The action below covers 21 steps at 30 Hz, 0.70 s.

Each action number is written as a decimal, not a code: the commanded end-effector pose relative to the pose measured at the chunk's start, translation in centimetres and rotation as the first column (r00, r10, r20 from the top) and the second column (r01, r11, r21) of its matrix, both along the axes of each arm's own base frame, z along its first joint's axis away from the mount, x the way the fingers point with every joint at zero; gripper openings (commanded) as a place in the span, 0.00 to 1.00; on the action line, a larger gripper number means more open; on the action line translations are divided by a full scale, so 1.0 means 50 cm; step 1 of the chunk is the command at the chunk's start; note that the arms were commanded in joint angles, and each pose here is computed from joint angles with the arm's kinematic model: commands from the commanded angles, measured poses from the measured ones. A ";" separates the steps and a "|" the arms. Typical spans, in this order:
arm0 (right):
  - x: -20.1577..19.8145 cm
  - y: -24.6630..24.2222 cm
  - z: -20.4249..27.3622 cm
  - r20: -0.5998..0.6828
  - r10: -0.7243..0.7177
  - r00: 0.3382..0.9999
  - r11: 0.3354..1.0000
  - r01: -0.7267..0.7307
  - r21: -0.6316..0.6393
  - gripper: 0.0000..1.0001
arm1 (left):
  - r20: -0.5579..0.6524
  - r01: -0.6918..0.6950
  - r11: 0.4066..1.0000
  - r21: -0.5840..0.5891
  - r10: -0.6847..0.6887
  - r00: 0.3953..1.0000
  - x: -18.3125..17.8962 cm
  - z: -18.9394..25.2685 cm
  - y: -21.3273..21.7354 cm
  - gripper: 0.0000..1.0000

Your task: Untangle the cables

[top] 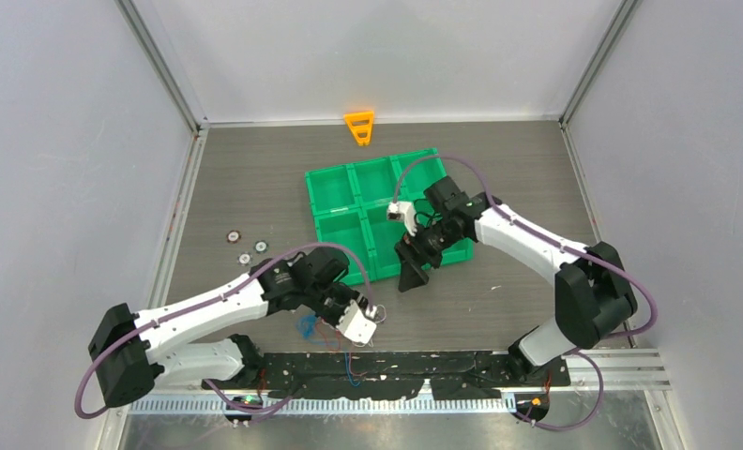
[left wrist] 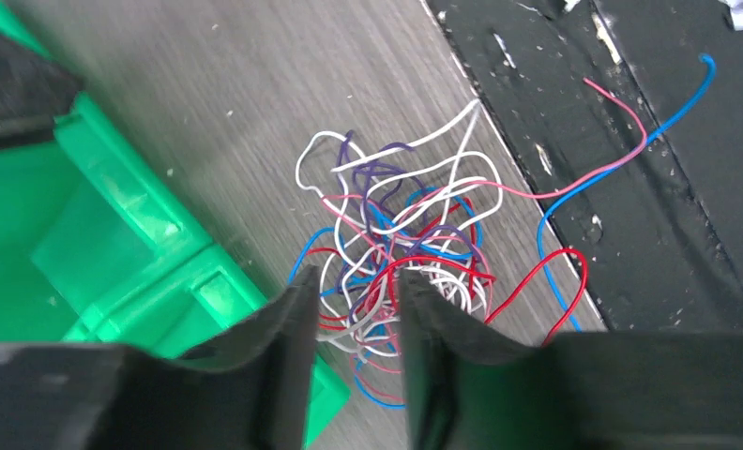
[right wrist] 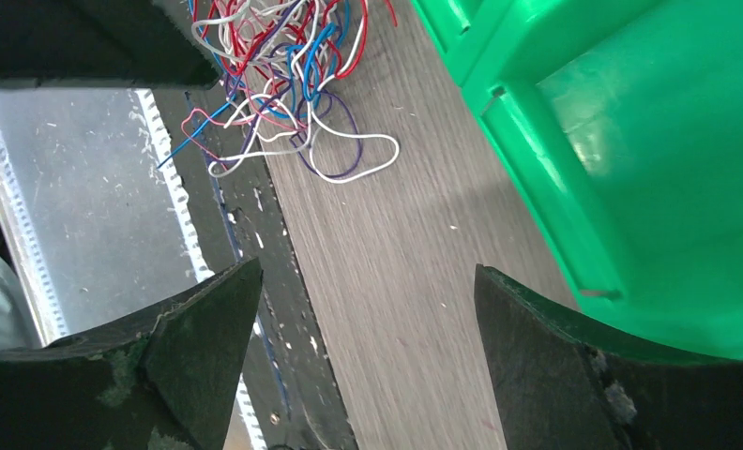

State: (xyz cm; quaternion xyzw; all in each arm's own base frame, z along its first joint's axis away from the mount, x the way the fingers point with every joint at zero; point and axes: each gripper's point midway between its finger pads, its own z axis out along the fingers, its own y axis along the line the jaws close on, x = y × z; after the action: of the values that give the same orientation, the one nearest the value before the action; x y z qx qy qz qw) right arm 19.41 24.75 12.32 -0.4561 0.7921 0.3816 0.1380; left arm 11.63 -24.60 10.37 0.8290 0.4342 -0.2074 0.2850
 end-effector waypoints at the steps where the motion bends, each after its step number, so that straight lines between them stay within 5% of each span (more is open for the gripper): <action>1: 0.010 0.067 -0.004 0.011 -0.031 0.999 0.996 0.030 0.086 0.88 | 0.120 0.120 0.992 0.050 -0.125 0.985 -0.001 0.003 0.006 0.26; 3: 0.003 0.088 -0.018 0.002 -0.026 1.000 0.995 0.026 0.095 0.86 | 0.158 0.128 0.989 0.069 -0.137 0.978 0.003 0.004 0.015 0.07; 5: -0.005 0.109 -0.026 -0.005 -0.018 1.000 0.994 0.018 0.108 0.86 | 0.205 0.118 0.991 0.062 -0.129 0.970 0.013 0.013 0.020 0.00; 6: -0.015 0.122 -0.030 -0.007 -0.004 1.000 0.993 0.005 0.115 0.86 | 0.229 0.114 0.992 0.056 -0.124 0.966 0.018 0.018 0.021 0.01; 9: -0.030 0.145 -0.037 -0.008 0.024 1.000 0.993 -0.023 0.117 0.86 | 0.289 0.121 0.992 0.039 -0.127 0.949 0.027 0.032 0.026 0.44; 10: -0.036 0.155 -0.042 -0.016 0.032 0.999 0.993 -0.030 0.117 0.86 | 0.302 0.131 0.991 0.039 -0.137 0.944 0.028 0.033 0.027 0.51; 21: -0.029 0.190 -0.091 -0.024 -0.021 1.000 0.997 0.022 0.070 0.73 | 0.317 0.202 0.974 0.098 -0.223 0.922 0.037 -0.019 0.017 0.45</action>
State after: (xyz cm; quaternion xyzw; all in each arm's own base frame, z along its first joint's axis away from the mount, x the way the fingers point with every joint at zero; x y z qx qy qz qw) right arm 16.85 32.99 7.53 -0.4438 0.7847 0.4163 0.1181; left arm 13.06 -22.99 9.67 0.8944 0.3268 -0.0926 0.2909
